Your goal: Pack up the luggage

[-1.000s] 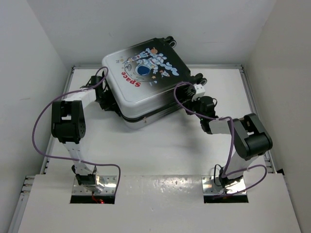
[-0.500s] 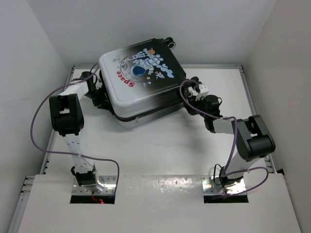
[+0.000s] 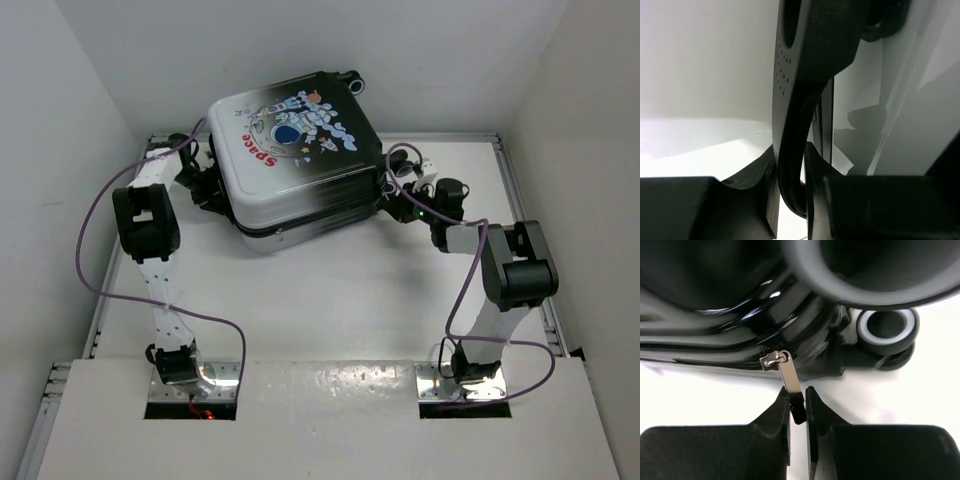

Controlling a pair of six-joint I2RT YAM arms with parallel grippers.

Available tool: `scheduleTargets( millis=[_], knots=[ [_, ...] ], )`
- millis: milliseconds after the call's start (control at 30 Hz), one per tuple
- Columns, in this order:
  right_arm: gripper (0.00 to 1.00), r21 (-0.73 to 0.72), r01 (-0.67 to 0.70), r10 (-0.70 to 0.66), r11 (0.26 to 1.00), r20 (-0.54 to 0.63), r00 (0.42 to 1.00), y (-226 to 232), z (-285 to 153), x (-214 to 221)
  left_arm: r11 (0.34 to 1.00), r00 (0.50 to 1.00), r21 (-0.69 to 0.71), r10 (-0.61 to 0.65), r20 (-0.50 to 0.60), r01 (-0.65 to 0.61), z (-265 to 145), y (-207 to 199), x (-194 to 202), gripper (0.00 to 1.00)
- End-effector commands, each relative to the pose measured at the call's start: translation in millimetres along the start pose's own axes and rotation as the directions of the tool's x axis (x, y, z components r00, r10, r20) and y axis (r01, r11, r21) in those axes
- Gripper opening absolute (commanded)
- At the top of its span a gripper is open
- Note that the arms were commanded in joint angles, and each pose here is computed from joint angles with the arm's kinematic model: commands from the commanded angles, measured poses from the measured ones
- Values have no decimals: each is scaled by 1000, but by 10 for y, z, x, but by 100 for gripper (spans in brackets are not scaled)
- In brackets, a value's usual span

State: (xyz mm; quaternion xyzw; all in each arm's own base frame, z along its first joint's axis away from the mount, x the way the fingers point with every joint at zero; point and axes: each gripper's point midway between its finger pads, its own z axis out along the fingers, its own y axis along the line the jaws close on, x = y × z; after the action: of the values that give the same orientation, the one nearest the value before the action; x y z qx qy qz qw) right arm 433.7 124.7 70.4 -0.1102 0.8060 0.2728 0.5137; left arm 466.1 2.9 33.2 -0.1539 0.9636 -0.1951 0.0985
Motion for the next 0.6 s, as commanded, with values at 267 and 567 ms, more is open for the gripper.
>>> scheduleTargets(
  millis=[267,567],
  knots=[
    [0,337,-102,-34,936,376,926,-1346,-445,-1361,862,989,-495,148,32,-113,123,1825,-255,0],
    [0,465,-183,-26,866,408,912,-1859,-360,-1432,843,987,-523,162,20,-128,90,1880,-257,0]
  ],
)
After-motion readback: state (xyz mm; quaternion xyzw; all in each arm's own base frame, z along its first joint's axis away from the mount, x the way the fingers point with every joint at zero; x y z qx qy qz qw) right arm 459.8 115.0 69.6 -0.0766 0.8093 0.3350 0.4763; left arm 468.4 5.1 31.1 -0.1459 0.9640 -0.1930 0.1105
